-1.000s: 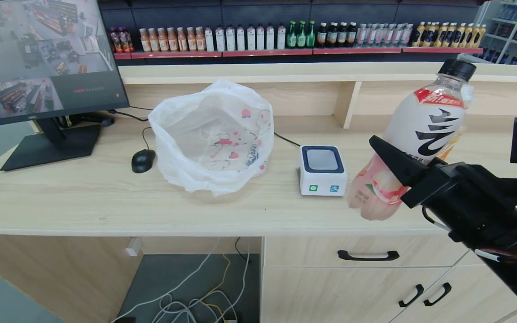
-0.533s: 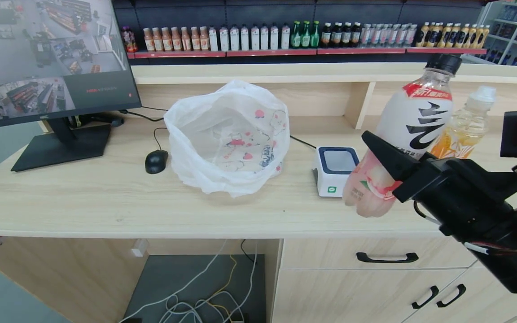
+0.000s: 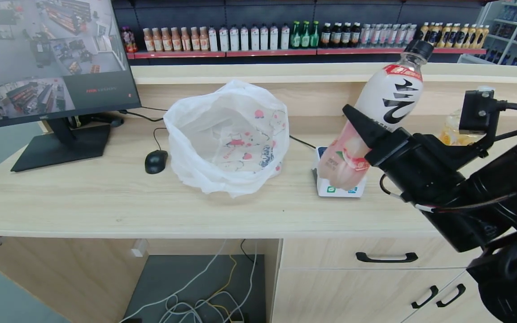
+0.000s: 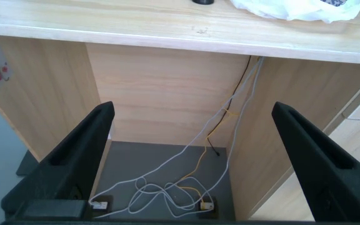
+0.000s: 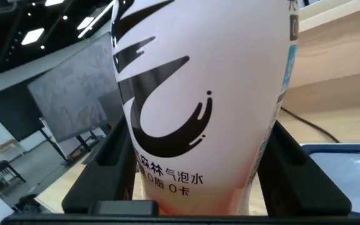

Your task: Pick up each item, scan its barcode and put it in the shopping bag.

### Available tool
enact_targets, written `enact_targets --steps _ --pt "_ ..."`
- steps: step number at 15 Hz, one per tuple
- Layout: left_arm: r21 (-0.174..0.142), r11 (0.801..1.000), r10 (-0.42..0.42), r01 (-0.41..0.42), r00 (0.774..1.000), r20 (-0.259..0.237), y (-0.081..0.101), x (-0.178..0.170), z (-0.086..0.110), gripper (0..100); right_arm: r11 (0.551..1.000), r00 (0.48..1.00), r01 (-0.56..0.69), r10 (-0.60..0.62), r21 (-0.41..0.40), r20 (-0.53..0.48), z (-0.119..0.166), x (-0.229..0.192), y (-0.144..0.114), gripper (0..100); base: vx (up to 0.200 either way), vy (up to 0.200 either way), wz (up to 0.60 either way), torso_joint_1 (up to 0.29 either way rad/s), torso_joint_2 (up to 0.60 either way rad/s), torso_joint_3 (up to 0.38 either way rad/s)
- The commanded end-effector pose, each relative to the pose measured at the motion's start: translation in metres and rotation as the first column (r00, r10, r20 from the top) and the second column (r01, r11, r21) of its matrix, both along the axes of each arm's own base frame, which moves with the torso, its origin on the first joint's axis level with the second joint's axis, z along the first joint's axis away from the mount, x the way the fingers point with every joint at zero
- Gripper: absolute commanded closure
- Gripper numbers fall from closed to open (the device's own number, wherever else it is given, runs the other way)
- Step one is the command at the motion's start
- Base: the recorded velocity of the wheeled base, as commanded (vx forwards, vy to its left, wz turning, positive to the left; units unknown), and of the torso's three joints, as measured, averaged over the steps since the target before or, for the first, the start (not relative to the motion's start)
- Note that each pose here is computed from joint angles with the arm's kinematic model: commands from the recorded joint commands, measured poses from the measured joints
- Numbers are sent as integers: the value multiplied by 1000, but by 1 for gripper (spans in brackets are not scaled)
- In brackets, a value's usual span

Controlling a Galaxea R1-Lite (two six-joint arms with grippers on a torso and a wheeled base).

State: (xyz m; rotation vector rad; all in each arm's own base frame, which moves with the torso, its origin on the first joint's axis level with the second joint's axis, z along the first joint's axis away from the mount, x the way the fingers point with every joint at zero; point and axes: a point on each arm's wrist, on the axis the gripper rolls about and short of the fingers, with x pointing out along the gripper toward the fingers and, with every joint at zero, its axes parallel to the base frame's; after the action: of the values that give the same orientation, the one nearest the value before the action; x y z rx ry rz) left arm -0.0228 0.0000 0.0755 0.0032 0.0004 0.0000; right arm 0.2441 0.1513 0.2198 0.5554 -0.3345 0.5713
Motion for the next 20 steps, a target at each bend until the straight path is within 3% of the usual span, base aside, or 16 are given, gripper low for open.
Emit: enact_targets --steps 1,7,12,20 --pt "0 1000 -2 2 1000 0 0 0 0 0 999 1000 -20 21 47 -21 -1 9 8 100 0 0 0 0 0 0" --pt "0 1000 0 0 1000 0 0 0 0 0 981 995 -78 89 180 -53 0 32 21 100 0 0 0 0 0 0" --pt "0 1000 0 0 1000 0 0 0 0 0 963 983 -143 166 229 -85 17 38 42 100 0 0 0 0 0 0" --pt "0 1000 -2 2 1000 0 0 0 0 0 931 968 -161 214 328 -131 22 44 44 100 0 0 0 0 0 0"
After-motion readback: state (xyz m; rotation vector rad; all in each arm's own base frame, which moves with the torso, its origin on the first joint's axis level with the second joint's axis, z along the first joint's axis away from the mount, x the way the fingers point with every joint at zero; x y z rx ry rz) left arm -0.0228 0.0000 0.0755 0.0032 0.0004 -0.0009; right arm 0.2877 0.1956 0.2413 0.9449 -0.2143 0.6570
